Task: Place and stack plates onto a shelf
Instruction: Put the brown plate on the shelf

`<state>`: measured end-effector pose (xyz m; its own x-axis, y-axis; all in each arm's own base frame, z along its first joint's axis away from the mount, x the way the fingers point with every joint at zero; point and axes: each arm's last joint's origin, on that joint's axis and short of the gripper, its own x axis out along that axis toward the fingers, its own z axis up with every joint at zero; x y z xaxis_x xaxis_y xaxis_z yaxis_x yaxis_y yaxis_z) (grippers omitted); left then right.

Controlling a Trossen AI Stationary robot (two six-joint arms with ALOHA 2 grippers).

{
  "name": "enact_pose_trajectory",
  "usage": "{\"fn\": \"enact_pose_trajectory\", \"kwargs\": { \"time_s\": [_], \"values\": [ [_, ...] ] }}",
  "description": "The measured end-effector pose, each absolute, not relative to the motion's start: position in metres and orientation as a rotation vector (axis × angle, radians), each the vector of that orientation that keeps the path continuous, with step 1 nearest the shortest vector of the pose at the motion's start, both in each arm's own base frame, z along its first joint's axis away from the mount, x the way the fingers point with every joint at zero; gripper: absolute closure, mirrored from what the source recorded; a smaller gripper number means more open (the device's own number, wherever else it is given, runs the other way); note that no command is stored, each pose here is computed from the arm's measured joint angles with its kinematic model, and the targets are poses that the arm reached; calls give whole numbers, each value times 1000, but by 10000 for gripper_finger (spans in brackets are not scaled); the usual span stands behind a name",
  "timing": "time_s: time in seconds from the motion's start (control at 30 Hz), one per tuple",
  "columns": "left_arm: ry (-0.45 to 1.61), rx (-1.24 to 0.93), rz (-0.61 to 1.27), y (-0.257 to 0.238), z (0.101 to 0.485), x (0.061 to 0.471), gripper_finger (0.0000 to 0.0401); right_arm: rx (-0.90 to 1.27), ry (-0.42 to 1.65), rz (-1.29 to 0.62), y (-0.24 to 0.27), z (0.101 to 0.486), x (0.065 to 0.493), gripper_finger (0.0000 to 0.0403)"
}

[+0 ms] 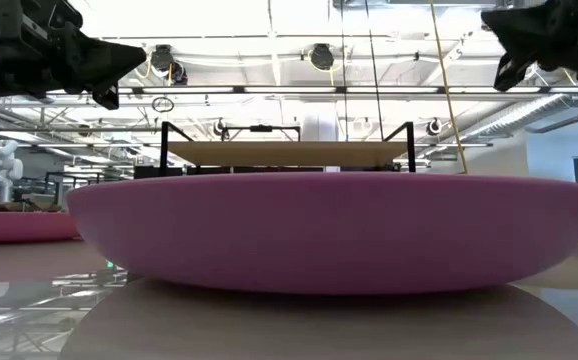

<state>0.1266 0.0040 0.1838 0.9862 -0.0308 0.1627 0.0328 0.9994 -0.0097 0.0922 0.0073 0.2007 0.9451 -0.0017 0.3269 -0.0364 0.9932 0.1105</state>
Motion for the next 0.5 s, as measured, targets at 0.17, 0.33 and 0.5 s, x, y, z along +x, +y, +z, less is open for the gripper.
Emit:
{"fn": "enact_pose_trajectory", "kwargs": {
  "time_s": [0.17,0.33,0.5],
  "values": [
    [-164,-12,-32,4,184,127,375,96,-190,-43,6,202,97,403],
    [-163,-12,-32,4,184,127,375,51,-29,-109,5,208,105,403],
    [-163,-12,-32,4,184,127,375,13,124,-192,5,207,117,403]
  ]
}}
